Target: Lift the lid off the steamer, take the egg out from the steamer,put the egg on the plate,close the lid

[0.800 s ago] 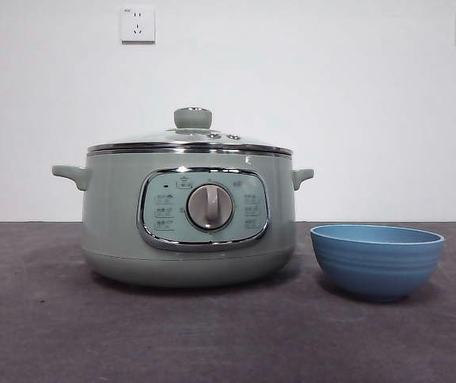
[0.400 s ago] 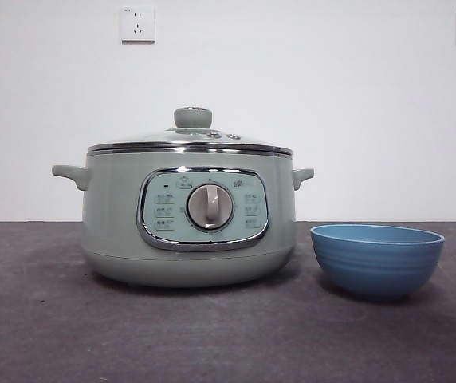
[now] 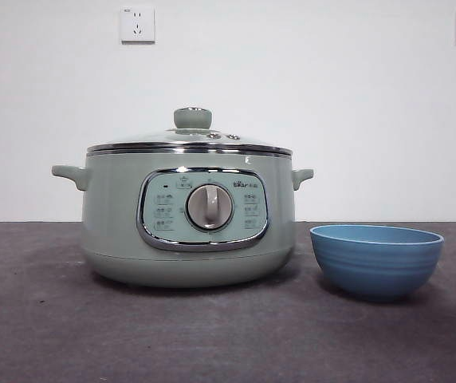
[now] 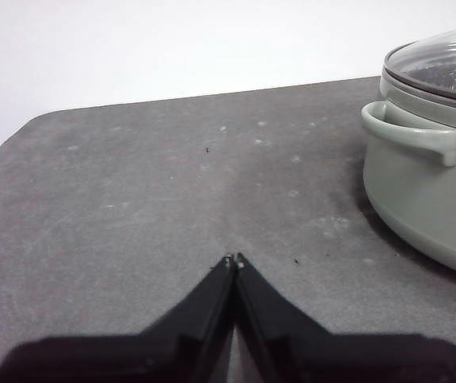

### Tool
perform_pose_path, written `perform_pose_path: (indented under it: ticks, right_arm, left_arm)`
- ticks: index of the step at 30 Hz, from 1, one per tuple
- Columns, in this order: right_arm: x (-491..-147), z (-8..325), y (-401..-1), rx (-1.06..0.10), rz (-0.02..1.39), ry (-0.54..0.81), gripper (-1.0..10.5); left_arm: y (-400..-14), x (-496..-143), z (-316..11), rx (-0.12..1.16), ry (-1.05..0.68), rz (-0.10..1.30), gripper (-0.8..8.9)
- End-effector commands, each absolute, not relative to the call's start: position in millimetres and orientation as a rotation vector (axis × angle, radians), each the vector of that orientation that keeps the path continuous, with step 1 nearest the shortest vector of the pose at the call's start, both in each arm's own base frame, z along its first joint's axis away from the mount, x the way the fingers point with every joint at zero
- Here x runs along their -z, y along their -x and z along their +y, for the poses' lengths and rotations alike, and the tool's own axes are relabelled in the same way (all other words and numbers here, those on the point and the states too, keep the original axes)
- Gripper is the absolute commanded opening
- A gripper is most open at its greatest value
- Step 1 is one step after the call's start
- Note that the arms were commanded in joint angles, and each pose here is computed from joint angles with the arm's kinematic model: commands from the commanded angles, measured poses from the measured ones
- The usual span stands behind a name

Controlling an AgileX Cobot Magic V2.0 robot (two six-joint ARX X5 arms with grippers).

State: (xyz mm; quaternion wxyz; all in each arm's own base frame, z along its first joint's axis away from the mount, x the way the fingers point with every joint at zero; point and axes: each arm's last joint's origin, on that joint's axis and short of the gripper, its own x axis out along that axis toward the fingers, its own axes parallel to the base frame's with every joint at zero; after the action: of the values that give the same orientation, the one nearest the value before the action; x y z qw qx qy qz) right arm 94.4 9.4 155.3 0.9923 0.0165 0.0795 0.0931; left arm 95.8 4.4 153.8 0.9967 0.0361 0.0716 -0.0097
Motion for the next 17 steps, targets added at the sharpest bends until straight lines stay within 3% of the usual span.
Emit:
perform_pose_path:
  ticks: [1, 17]
  right_arm:
    - [-149.0, 9.6, -95.4, -0.187, 0.173, -0.051, 0.0]
    - [-149.0, 9.5, -95.4, -0.183, 0.175, -0.064, 0.0]
  left_arm:
    - [-96.3, -149.0, 4.8, 0.013, -0.062, 0.157, -0.03]
    - [-96.3, -149.1, 4.8, 0.013, -0.062, 0.157, -0.03]
